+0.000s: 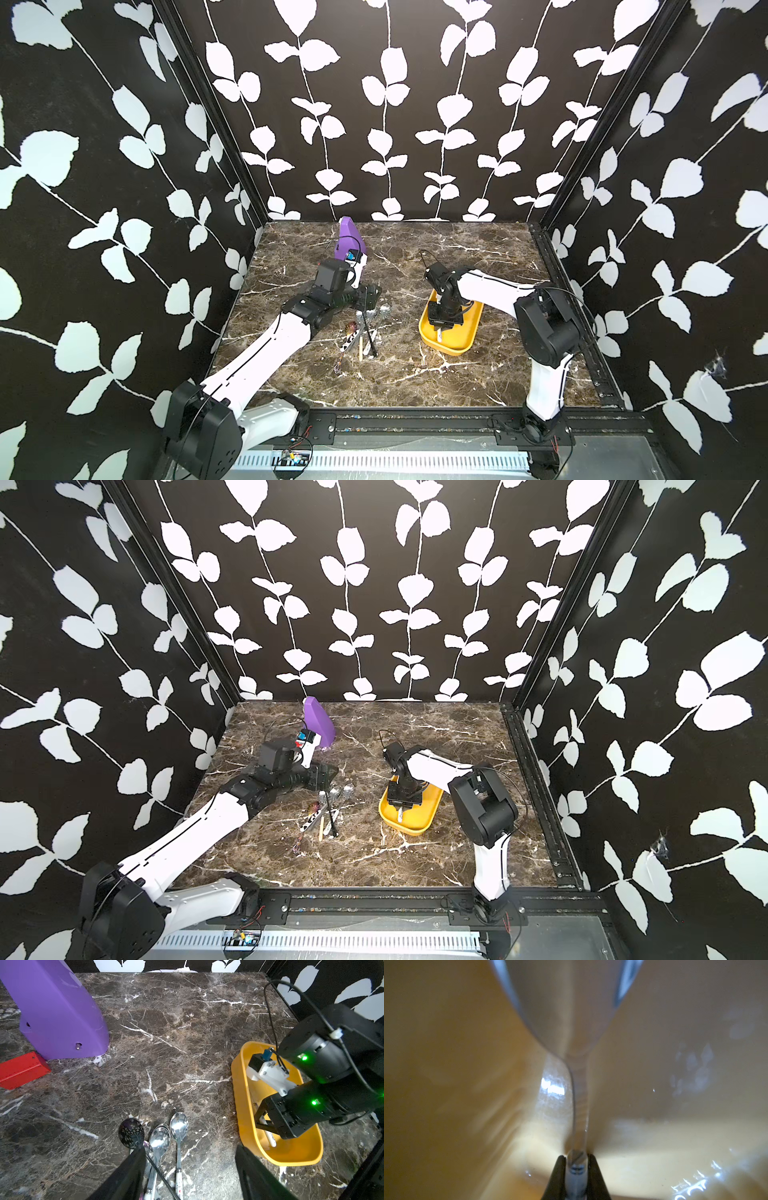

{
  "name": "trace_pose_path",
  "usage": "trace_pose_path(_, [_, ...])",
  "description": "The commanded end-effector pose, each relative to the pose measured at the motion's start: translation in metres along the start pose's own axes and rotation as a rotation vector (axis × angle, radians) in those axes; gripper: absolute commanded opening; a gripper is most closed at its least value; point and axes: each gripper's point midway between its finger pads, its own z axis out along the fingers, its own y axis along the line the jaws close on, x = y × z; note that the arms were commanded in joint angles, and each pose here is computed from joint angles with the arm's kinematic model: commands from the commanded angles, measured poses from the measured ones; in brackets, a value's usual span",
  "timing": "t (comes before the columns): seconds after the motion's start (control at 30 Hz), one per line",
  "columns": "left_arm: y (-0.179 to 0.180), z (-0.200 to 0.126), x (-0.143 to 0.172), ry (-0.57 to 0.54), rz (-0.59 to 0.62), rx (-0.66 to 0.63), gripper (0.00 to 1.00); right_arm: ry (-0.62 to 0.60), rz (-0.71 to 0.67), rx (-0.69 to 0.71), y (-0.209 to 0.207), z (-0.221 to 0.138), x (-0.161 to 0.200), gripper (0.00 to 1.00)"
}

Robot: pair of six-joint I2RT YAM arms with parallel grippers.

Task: Put the spoon into the storage box
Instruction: Place the spoon in the storage box, then pick up the spoon from the center of the board.

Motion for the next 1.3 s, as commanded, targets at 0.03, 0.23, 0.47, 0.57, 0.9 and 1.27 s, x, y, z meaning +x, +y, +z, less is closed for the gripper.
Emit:
trace_pose_path(0.03, [-0.002, 0.005, -0.001, 0.0, -0.006, 0.021, 0.73, -0.009, 0.017, 0.01, 0.005, 0.0, -0.008, 0.13])
trace_pose_path(0.23, [-0.006, 0.006, -0.001, 0.008, 0.0, 0.039, 0.73, -0.021, 0.01, -0.02, 0.013, -0.009, -0.011, 0.29])
trace_pose_path(0.47, [-0.004, 0.009, 0.004, 0.004, 0.002, 0.04, 0.73, -0.093, -0.013, -0.065, 0.019, -0.029, -0.017, 0.32])
trace_pose_path(0.57, [-0.005, 0.008, 0.004, 0.01, 0.012, 0.042, 0.73, -0.143, -0.041, -0.078, 0.019, -0.04, -0.022, 0.32])
trace_pose_path(0.9, [0.004, 0.007, 0.014, 0.075, -0.029, -0.015, 0.72, -0.426, -0.122, -0.111, 0.016, -0.085, -0.044, 0.39])
trace_pose_path(1.27, [-0.014, 0.02, 0.095, 0.406, -0.066, 0.018, 0.63, -0.606, -0.183, -0.144, 0.015, -0.122, -0.05, 0.45])
